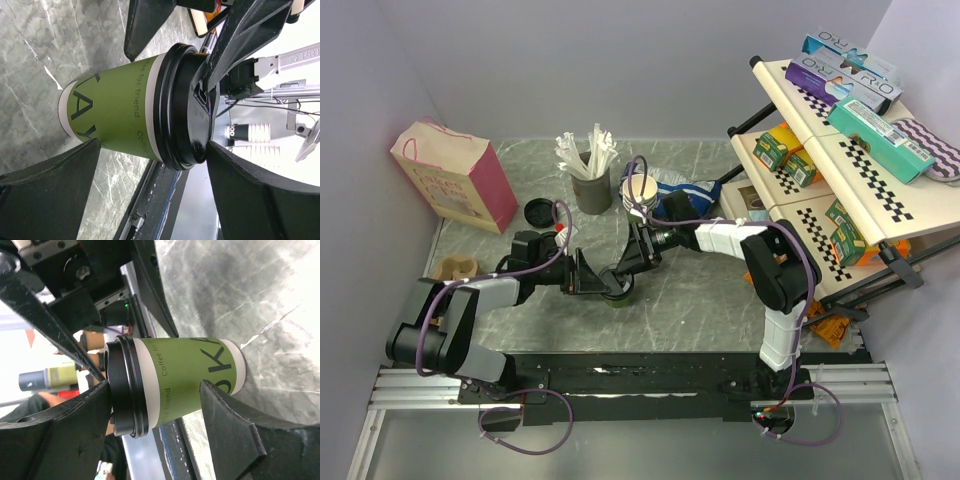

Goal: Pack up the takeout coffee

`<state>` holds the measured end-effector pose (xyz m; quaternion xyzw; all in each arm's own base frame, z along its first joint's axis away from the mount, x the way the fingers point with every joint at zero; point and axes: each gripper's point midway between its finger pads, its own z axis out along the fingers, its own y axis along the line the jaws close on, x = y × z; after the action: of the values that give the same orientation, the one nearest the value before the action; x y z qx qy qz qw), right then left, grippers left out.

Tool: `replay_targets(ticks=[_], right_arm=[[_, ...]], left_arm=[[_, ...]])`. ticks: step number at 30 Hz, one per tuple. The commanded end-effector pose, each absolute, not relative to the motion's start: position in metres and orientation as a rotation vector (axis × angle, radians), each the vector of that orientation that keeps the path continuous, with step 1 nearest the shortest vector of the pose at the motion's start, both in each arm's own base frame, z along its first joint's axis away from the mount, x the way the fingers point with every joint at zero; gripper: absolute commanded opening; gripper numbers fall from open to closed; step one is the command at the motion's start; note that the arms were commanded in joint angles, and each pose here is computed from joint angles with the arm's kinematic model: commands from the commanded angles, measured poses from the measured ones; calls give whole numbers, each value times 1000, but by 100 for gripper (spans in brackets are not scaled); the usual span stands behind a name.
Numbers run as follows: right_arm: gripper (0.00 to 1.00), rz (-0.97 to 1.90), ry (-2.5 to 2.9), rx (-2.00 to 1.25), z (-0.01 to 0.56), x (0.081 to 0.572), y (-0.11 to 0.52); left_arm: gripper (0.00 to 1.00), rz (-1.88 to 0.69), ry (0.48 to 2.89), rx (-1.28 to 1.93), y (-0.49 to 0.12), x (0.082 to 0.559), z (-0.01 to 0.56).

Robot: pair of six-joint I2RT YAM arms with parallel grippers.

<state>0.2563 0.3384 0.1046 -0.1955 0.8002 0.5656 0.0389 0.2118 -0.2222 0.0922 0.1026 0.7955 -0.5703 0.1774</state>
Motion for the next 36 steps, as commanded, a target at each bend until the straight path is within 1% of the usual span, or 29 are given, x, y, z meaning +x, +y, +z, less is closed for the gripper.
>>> replay_targets(ticks=[1,8,14,21,27,34,36], right_arm=[[73,1670,2546,-521,81,254,334],[70,1630,2632,-396,62,256,328],[69,1599,2704,-292,45,256,323],[67,1542,2784,-183,26,253,313],[63,1457,2853,-152,12,250,303],[61,1395,2910,-56,-1,245,296],[61,1395,2915,-51,-3,244,297]], left_arm=[[91,-1571,2259,320,-222,216,83],[91,-1518,2308,308,-219,219,70],[89,-1439,2386,262,-214,227,48],[88,-1358,2507,146,-207,229,19],[88,-1339,2552,93,-204,226,9],[85,-1245,2625,64,-206,227,-6],[85,-1261,2619,73,-207,228,-5]])
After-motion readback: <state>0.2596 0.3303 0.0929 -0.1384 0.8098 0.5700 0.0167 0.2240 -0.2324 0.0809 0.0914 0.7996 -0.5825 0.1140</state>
